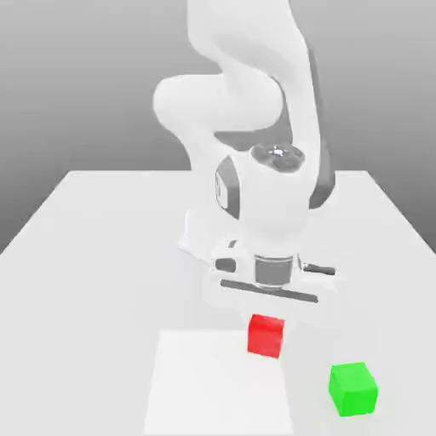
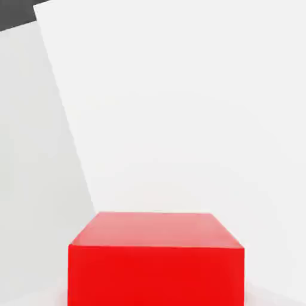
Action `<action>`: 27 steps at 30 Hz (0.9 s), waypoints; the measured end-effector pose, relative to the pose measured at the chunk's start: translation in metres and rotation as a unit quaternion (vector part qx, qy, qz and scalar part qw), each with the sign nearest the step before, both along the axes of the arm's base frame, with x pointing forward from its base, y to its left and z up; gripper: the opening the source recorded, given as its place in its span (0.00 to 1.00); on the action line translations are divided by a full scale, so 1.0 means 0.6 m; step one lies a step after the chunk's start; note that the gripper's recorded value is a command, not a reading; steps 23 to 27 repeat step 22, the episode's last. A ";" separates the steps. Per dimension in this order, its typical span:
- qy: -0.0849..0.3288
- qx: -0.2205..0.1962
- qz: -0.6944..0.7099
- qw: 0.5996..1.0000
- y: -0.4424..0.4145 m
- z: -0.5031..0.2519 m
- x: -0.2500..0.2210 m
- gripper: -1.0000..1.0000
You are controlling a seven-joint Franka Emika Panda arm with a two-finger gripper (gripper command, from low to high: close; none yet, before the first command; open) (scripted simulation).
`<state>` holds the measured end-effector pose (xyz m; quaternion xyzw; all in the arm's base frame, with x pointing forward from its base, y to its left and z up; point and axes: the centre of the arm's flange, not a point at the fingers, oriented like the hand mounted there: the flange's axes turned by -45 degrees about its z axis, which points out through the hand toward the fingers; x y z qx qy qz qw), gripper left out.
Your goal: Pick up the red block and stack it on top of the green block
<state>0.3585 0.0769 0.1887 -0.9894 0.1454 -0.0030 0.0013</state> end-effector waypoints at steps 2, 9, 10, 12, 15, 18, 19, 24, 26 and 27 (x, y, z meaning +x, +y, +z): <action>0.001 -0.001 0.001 1.000 0.000 0.019 -0.003 0.00; 0.003 0.006 0.141 0.990 0.108 0.067 0.066 0.00; 0.003 0.005 0.165 0.986 0.127 0.074 0.079 0.00; 0.003 0.003 0.211 0.977 0.164 0.085 0.103 0.00; 0.002 -0.001 0.249 0.969 0.194 0.068 0.126 0.00; 0.002 -0.002 0.253 0.968 0.197 0.008 0.129 0.00; 0.002 -0.002 0.253 0.967 0.197 -0.006 0.128 1.00; 0.002 -0.002 0.253 0.967 0.197 -0.006 0.128 1.00; 0.002 -0.002 0.253 0.967 0.197 -0.006 0.128 1.00; 0.002 -0.002 0.253 0.967 0.197 -0.006 0.128 1.00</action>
